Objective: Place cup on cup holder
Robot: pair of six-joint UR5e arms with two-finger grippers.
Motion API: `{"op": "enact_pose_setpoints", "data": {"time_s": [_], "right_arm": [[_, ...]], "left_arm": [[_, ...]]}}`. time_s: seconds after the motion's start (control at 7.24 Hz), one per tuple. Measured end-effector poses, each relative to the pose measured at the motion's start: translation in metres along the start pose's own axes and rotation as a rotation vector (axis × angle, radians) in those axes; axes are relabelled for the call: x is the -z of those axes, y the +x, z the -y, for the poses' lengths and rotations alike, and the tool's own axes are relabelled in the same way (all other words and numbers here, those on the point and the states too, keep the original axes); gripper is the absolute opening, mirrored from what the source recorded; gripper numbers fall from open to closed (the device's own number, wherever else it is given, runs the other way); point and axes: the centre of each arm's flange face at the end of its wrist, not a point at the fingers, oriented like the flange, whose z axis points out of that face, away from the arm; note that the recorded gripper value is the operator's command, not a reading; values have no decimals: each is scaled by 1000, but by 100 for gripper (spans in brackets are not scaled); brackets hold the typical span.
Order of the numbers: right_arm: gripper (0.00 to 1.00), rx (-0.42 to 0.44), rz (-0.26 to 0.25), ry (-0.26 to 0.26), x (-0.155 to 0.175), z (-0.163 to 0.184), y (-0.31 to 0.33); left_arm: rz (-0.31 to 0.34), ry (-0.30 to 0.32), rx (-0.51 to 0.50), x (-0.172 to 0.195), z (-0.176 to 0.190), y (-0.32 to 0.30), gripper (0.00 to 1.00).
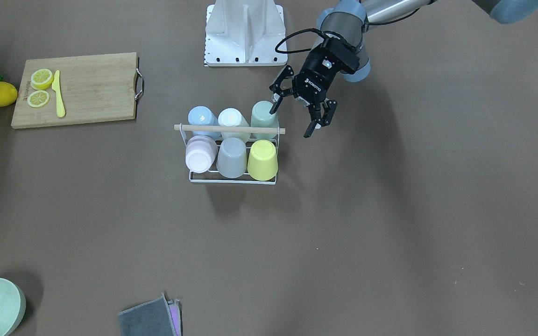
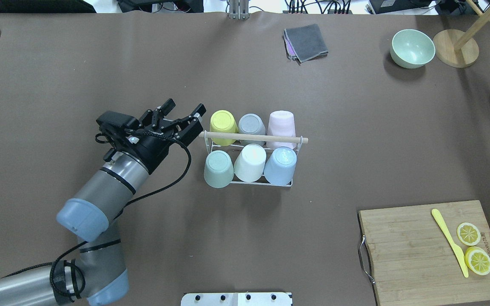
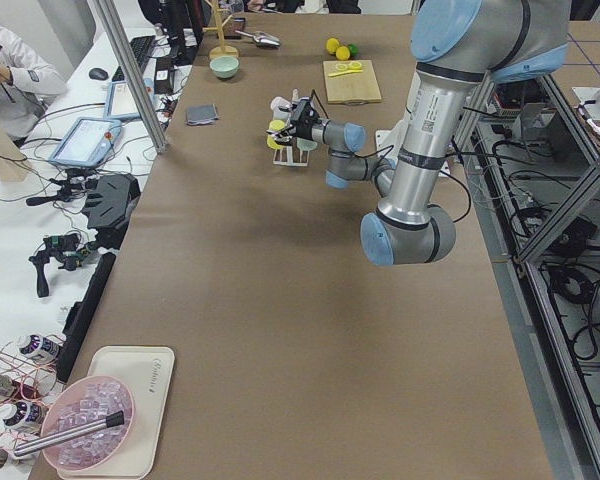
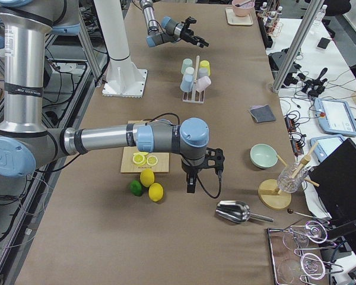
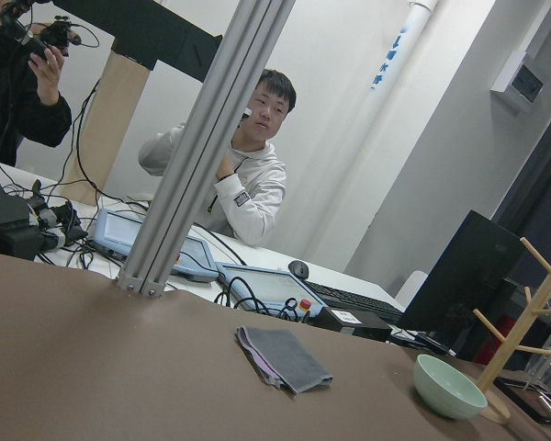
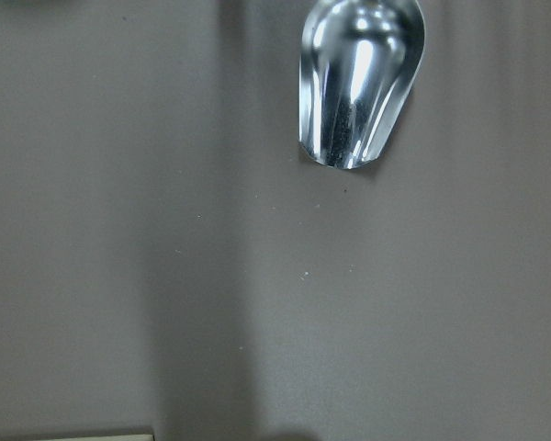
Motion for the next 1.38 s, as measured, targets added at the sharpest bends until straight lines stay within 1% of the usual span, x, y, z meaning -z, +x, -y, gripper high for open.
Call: {"op": "enact_pose_setpoints", "data": {"time_s": [0.14, 0.28, 0.41, 0.55, 0.69, 0.83, 0.97, 1.1, 1.38], "right_arm": [[100, -22, 5, -15, -7, -11, 13], [100, -26, 5, -34, -17, -17, 25], [100, -16, 4, -42, -21, -14, 28], [100, -5, 1, -41, -21, -7, 25], [100, 6, -6, -48, -24, -2, 22], [100, 11, -11, -60, -30, 3, 22], [100, 14, -14, -64, -33, 9, 22], [100, 17, -17, -63, -33, 14, 21], [100, 21, -23, -60, -32, 17, 21]], "left_arm": [[17, -6, -38, -18, 18, -28, 98], [41, -28, -78, -35, 33, -61, 98], [69, -65, -114, -45, 40, -94, 98], [112, -123, -152, -52, 43, -134, 98], [168, -200, -187, -57, 47, -174, 98], [234, -290, -213, -59, 50, -214, 98], [296, -358, -227, -59, 50, -249, 98], [367, -407, -241, -59, 49, -279, 98], [556, -516, -282, -61, 47, -326, 98]]}}
